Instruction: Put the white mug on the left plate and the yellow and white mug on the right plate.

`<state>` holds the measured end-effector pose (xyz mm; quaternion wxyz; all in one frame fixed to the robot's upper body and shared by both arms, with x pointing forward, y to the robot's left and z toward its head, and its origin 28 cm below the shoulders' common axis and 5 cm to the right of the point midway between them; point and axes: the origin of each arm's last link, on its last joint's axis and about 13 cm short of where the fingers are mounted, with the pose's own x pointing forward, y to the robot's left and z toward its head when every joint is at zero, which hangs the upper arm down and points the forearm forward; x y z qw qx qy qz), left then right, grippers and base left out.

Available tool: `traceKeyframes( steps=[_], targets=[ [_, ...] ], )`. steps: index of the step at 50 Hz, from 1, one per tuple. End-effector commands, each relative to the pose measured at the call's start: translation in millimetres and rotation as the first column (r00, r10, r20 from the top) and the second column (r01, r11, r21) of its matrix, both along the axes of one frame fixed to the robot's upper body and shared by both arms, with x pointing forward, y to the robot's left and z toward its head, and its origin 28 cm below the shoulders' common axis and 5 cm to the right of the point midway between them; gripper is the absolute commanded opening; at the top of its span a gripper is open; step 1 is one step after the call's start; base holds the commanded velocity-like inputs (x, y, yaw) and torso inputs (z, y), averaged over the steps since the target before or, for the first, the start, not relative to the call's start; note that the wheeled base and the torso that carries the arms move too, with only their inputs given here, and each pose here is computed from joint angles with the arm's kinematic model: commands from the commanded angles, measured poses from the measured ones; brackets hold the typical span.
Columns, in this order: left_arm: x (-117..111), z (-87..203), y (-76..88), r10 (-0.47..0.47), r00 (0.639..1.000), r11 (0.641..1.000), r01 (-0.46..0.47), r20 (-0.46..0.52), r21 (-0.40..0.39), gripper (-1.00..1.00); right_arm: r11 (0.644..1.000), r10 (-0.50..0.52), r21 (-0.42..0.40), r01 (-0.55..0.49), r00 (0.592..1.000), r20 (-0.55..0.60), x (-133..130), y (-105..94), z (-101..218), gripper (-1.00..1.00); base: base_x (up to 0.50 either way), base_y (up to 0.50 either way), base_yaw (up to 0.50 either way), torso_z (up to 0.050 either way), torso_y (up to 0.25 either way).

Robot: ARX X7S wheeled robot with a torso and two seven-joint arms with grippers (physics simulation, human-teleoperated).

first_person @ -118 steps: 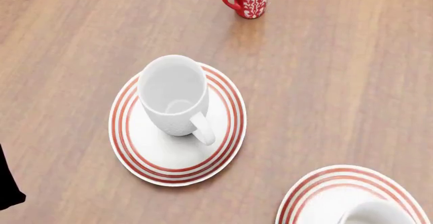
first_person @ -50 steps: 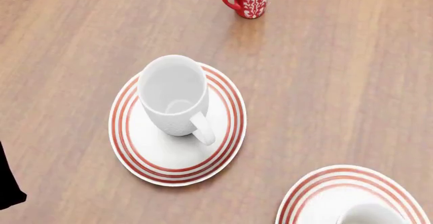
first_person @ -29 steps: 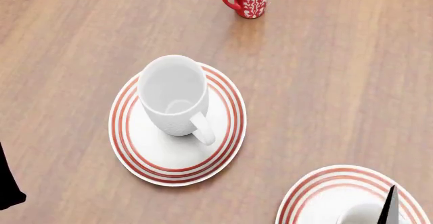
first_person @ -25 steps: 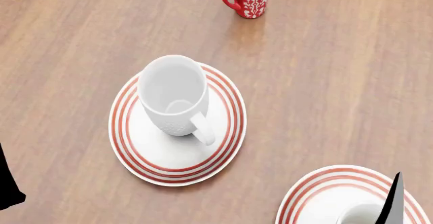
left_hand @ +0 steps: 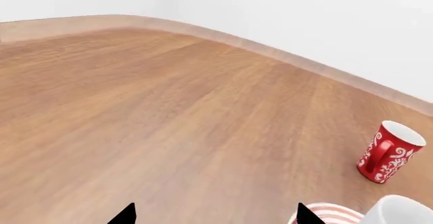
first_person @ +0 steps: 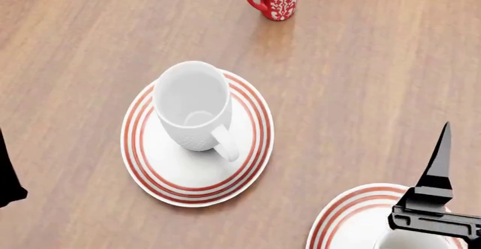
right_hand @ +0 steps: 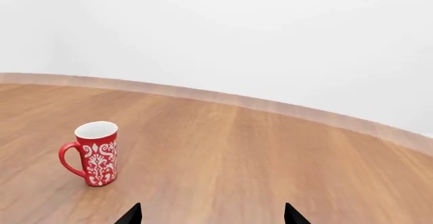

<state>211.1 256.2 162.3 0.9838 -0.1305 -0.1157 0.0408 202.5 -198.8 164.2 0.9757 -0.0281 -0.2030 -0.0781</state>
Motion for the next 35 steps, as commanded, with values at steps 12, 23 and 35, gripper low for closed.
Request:
traceKeyframes(
  steps=[12, 23, 35],
  targets=[
    [-15, 51, -5.5, -0.030, 0.992, 0.999, 0.025, 0.125, 0.043, 1.00, 0.995, 0.013, -0.098, -0.006, 0.997, 0.075, -16, 12.7, 58, 1.00, 0.00, 0.00, 0.00, 0.000, 0.000],
    [-32, 83, -5.3, -0.030, 0.975, 1.000, 0.029, 0.220, 0.004, 1.00, 0.983, 0.063, -0.180, -0.035, 0.986, 0.156, -37, 28.6, 95, 1.00, 0.00, 0.00, 0.00, 0.000, 0.000],
    [-45, 102, -3.8, -0.040, 0.957, 0.998, 0.050, 0.286, -0.028, 1.00, 0.964, 0.119, -0.260, -0.055, 0.964, 0.236, -54, 46.2, 115, 1.00, 0.00, 0.00, 0.00, 0.000, 0.000]
  ],
)
